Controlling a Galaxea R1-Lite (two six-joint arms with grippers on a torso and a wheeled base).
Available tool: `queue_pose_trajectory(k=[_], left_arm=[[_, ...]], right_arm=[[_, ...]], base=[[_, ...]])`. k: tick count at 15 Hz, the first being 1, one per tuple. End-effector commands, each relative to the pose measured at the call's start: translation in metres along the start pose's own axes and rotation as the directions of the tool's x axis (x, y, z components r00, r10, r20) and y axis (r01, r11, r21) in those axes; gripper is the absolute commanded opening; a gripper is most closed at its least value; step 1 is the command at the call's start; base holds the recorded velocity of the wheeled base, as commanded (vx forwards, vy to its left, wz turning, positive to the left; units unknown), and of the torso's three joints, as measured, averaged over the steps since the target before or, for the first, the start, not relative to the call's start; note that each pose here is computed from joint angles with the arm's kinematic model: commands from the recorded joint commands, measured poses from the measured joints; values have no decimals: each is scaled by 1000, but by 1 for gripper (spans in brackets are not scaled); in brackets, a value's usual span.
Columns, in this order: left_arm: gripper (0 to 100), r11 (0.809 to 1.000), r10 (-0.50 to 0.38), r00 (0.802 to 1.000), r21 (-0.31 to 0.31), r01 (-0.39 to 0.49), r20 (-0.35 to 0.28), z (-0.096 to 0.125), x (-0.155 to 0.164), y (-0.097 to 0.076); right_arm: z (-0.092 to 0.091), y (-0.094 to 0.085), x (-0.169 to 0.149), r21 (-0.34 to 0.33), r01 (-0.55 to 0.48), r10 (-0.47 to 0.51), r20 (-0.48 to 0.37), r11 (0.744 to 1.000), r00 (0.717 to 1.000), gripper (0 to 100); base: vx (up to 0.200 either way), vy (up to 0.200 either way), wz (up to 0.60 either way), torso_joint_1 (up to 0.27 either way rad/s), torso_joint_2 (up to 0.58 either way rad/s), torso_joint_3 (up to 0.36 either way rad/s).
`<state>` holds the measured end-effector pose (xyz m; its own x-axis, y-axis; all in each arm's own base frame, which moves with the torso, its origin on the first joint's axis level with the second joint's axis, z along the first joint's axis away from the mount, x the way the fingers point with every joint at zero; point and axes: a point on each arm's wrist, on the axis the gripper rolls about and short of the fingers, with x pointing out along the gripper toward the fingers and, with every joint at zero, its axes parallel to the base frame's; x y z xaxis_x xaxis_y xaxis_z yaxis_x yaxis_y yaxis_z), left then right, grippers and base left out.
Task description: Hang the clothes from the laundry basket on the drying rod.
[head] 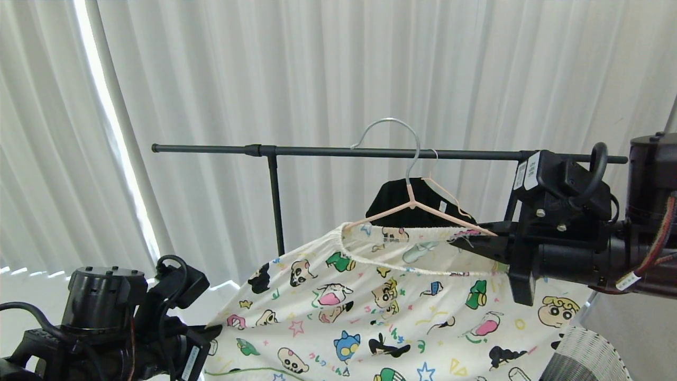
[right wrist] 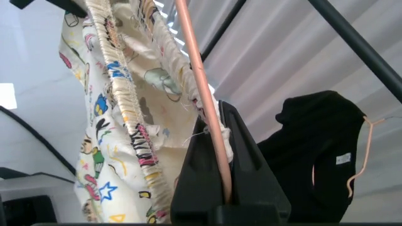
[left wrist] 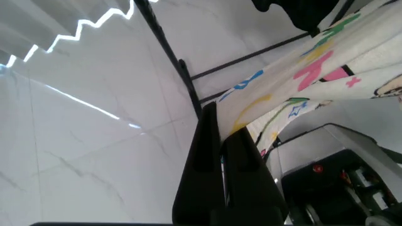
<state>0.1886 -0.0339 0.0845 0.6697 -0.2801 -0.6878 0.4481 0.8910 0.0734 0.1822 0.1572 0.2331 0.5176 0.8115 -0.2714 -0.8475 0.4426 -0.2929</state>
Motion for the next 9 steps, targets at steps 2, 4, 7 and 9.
queue_pose_trajectory(k=[2,4,7,9], left_arm=[[0,999,28,994,26,-31,107,11,-4,2],[100,998,48,986,31,-54,160,16,-5,3],[100,997,60,977,30,-68,204,19,-7,3],[100,996,67,960,38,-80,273,26,-12,3]], right_arm=[[-1,-1,1,10,27,-26,-16,1000,1000,0],[-1,-1,1,26,40,-40,-20,999,999,0],[-2,-3,0,30,52,-51,-22,998,998,0],[-5,-8,-2,36,74,-73,-32,997,997,0]], base=[[0,0,0,0,0,0],[0,0,0,0,0,0],[0,0,0,0,0,0],[0,0,0,0,0,0]])
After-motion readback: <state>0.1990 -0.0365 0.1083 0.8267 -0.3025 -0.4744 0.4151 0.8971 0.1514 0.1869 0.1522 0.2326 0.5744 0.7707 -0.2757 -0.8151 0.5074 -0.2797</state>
